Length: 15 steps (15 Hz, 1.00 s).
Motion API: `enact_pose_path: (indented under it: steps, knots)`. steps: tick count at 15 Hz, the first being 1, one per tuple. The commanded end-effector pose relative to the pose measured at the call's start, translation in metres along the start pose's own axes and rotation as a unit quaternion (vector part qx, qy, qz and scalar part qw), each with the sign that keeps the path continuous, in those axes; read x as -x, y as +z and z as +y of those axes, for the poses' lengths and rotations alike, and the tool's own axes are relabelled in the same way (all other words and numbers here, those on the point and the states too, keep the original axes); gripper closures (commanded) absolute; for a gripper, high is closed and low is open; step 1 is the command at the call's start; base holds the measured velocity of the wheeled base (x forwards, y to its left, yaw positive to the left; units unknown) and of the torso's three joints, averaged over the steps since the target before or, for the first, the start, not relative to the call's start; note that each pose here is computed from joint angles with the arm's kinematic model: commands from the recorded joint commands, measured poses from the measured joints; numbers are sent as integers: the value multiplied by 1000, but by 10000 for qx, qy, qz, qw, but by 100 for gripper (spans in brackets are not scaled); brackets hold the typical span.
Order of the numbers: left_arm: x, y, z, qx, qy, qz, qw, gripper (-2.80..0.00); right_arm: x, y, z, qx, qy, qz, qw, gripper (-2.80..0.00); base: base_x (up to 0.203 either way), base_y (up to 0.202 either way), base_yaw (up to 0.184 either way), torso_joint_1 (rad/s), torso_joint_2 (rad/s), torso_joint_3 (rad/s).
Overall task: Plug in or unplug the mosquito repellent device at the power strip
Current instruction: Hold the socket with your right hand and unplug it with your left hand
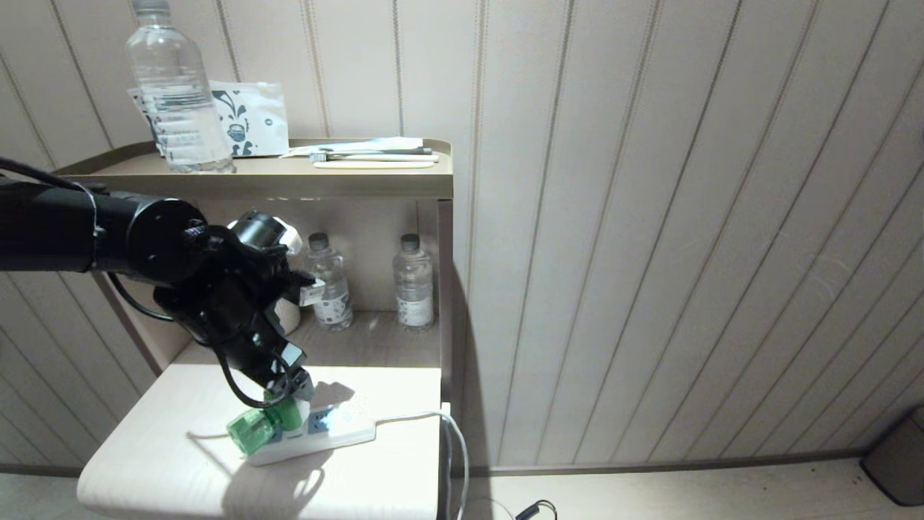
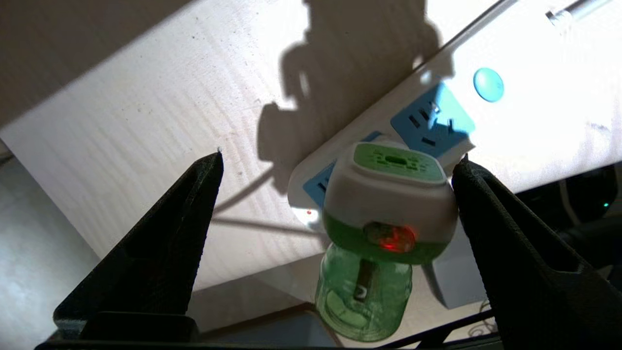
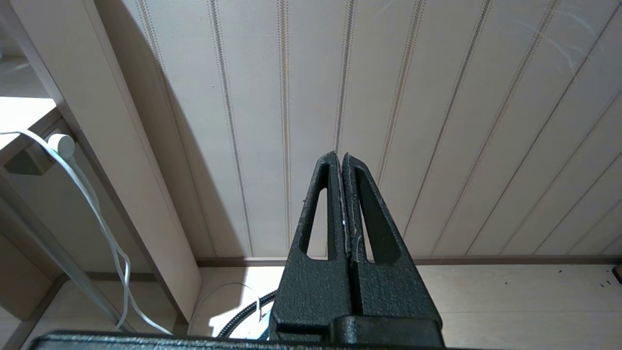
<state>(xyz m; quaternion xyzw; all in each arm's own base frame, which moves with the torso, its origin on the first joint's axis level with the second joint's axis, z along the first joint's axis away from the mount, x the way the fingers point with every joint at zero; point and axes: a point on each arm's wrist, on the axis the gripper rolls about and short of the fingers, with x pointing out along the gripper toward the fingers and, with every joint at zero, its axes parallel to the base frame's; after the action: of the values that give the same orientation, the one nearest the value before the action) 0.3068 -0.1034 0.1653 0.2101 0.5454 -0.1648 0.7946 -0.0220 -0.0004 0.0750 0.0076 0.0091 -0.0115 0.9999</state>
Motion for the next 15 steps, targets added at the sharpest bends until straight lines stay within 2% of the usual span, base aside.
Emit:
enact_pose_path:
  steps: [1, 3, 10, 15]
  knots:
    - [-12, 3, 4, 197, -9, 207, 9996, -280, 0, 0, 0, 0, -1, 1, 10000, 0, 0, 0, 0, 0, 0, 0]
    - [-14, 1, 4, 226, -37, 386, 9990, -280, 0, 0, 0, 0, -1, 1, 10000, 0, 0, 0, 0, 0, 0, 0]
    - [-4, 2, -3, 82, -130, 288, 9995, -280, 0, 0, 0, 0, -1, 1, 10000, 0, 0, 0, 0, 0, 0, 0]
    - [-9, 0, -12, -21, -209, 394, 9990, -280, 0, 0, 0, 0, -1, -7, 10000, 0, 0, 0, 0, 0, 0, 0]
